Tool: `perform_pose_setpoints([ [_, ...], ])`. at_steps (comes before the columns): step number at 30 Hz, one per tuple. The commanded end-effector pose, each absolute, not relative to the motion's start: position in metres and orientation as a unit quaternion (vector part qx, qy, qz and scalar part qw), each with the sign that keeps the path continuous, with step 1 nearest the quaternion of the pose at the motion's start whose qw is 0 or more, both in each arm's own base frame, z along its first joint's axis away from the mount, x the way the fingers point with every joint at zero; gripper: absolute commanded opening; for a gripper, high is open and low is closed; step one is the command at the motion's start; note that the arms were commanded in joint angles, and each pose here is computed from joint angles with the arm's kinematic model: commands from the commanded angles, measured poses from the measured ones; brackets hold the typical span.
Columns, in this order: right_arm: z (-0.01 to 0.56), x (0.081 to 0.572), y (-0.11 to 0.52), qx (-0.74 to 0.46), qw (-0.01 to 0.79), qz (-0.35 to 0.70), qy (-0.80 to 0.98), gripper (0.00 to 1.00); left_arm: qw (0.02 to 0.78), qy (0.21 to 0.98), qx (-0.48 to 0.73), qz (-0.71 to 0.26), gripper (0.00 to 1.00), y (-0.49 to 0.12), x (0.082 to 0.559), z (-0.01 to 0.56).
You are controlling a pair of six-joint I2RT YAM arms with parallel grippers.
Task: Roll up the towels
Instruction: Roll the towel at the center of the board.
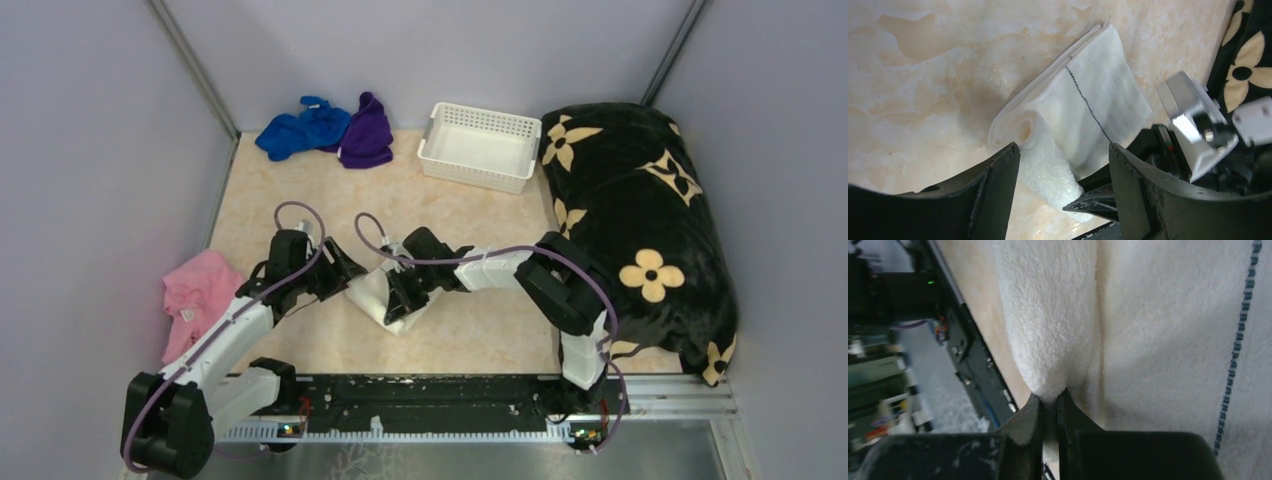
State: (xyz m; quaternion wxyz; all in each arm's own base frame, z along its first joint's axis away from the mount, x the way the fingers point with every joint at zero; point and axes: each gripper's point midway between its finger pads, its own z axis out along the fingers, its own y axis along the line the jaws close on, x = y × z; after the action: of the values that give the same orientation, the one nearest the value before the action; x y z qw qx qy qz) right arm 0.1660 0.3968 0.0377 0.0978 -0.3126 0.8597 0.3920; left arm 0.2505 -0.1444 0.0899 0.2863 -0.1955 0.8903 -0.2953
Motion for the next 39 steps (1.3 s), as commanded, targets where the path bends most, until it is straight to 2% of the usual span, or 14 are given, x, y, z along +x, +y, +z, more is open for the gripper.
perform_pose_setpoints([
  [1,0.062,0.150,0.405,-0.244,-0.016,0.535,0.809,0.00,0.263,0.894,-0.215,-0.292,0.72,-0.139,0.230,0.073],
  [10,0.036,0.173,0.389,-0.157,-0.058,0.550,0.818,0.00,0.226,0.898,-0.227,-0.302,0.71,-0.146,0.226,0.048],
  [14,0.032,0.178,0.385,-0.161,-0.037,0.534,0.829,0.00,0.203,0.903,-0.221,-0.306,0.66,-0.155,0.237,0.040],
  [15,0.030,0.180,0.382,-0.160,-0.029,0.519,0.839,0.03,0.196,0.906,-0.219,-0.306,0.64,-0.157,0.238,0.037],
  [19,0.040,0.189,0.374,-0.194,0.032,0.477,0.857,0.16,0.171,0.916,-0.215,-0.291,0.54,-0.157,0.236,0.020],
  [23,0.053,0.194,0.363,-0.250,0.107,0.391,0.879,0.27,0.162,0.922,-0.219,-0.275,0.53,-0.153,0.232,0.010],
  [24,0.056,0.196,0.360,-0.267,0.130,0.362,0.884,0.32,0.162,0.923,-0.219,-0.271,0.52,-0.151,0.231,0.009],
  [25,0.060,0.196,0.357,-0.284,0.149,0.332,0.887,0.41,0.160,0.925,-0.220,-0.266,0.52,-0.150,0.229,0.006],
  [26,0.065,0.197,0.355,-0.302,0.171,0.306,0.886,0.44,0.159,0.926,-0.220,-0.264,0.52,-0.149,0.228,0.006],
  [32,0.090,0.197,0.355,-0.394,0.286,0.147,0.861,0.47,0.155,0.930,-0.219,-0.251,0.53,-0.147,0.225,0.002],
  [39,0.088,0.191,0.377,-0.451,0.349,0.024,0.821,0.47,0.154,0.932,-0.217,-0.247,0.54,-0.147,0.226,0.002],
])
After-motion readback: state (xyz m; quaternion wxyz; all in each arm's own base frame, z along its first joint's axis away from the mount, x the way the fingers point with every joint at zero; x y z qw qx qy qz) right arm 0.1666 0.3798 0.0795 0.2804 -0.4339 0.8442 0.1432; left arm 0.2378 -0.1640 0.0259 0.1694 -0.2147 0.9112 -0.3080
